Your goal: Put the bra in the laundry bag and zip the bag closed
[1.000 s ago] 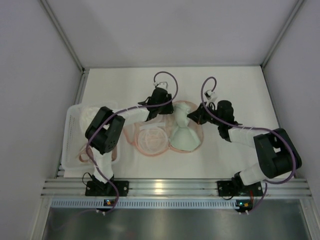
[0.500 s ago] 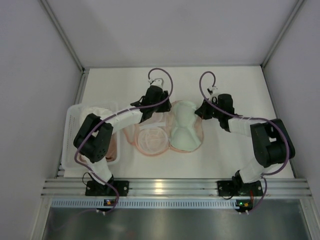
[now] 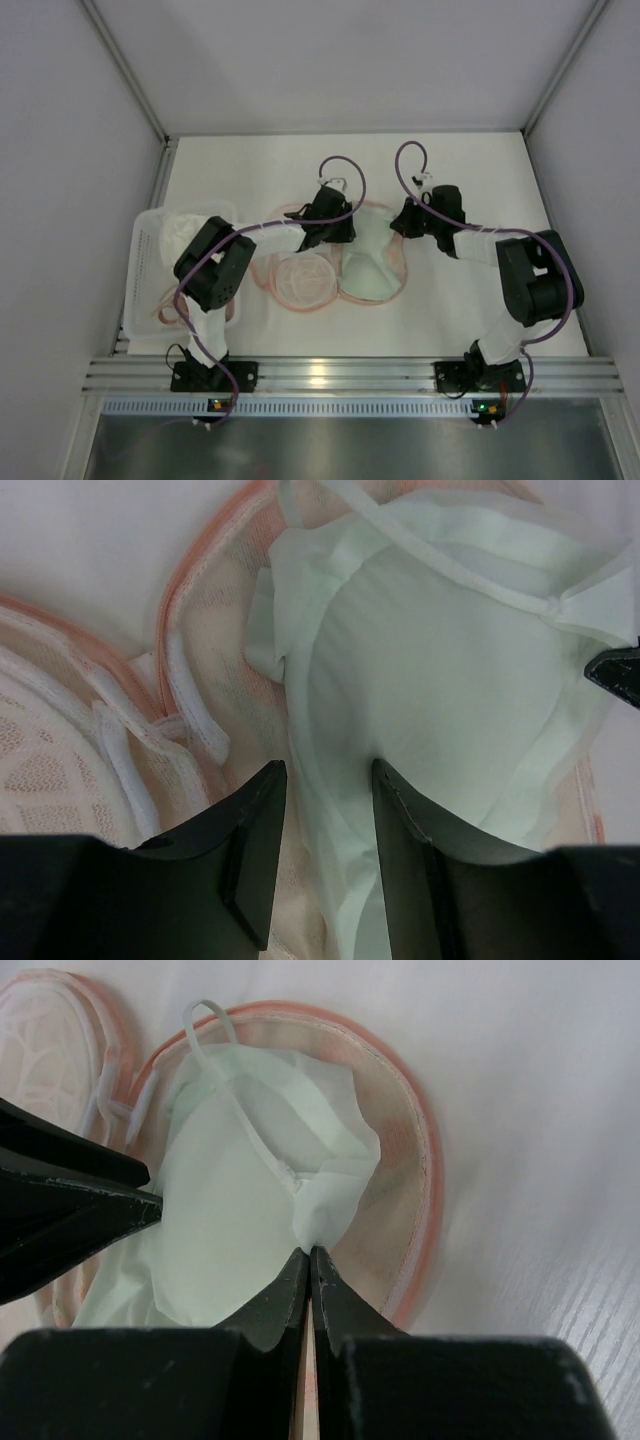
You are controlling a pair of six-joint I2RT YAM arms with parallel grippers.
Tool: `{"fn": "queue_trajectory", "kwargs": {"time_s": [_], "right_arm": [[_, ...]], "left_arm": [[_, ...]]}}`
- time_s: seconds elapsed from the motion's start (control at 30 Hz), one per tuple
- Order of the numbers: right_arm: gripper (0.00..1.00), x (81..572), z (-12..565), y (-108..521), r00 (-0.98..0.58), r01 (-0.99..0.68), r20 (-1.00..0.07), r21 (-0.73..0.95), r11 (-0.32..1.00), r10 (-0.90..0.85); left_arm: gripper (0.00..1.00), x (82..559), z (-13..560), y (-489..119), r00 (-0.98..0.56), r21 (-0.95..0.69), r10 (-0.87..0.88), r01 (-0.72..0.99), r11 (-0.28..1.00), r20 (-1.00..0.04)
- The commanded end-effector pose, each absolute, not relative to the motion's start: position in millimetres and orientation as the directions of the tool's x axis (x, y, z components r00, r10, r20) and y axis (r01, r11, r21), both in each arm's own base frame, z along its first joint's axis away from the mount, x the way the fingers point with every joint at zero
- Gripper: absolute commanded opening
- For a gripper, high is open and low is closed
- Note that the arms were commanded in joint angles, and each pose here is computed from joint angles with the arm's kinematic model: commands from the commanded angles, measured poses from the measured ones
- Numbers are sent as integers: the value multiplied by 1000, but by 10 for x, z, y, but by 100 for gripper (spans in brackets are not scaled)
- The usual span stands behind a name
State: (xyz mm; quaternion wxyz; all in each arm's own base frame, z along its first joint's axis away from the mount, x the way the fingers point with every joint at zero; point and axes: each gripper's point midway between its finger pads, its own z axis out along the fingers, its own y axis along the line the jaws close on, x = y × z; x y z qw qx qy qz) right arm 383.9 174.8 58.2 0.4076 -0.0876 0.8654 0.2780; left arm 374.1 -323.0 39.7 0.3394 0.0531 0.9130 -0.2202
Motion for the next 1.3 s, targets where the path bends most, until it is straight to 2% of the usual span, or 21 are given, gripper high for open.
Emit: {"fn": "queue_trajectory", "kwargs": {"time_s": [0.0,0.37,0.53,0.97,1.1,1.17,1.27], "right_arm": [[0,3941,722,1714,-607,-399,-791,384,833,74],[0,3953,711,1753,-619,-396,-781,407,823,88],[0,3961,672,1794,-631,-402,-771,422,813,88],[0,3961,675,1860,-628,-421,-775,412,808,69],[0,3954,667,1892,-631,-427,-773,415,803,64],[0,3951,654,1896,-633,-426,-771,415,804,62],[0,3963,649,1893,-635,-423,-770,416,805,64]], "left_arm": [[45,4024,730,-3300,-690,-399,-137,236,886,-711],[45,4216,790,-3373,-687,-558,-263,248,792,-678],[47,4246,856,-3370,-658,-550,-264,273,789,-705],[46,4372,527,-3254,-674,-528,-273,205,824,-687],[46,4337,459,-3339,-703,-559,-268,219,800,-659],[45,4302,477,-3411,-714,-586,-265,245,773,-648],[39,4279,462,-3427,-716,-597,-268,252,762,-644]]}}
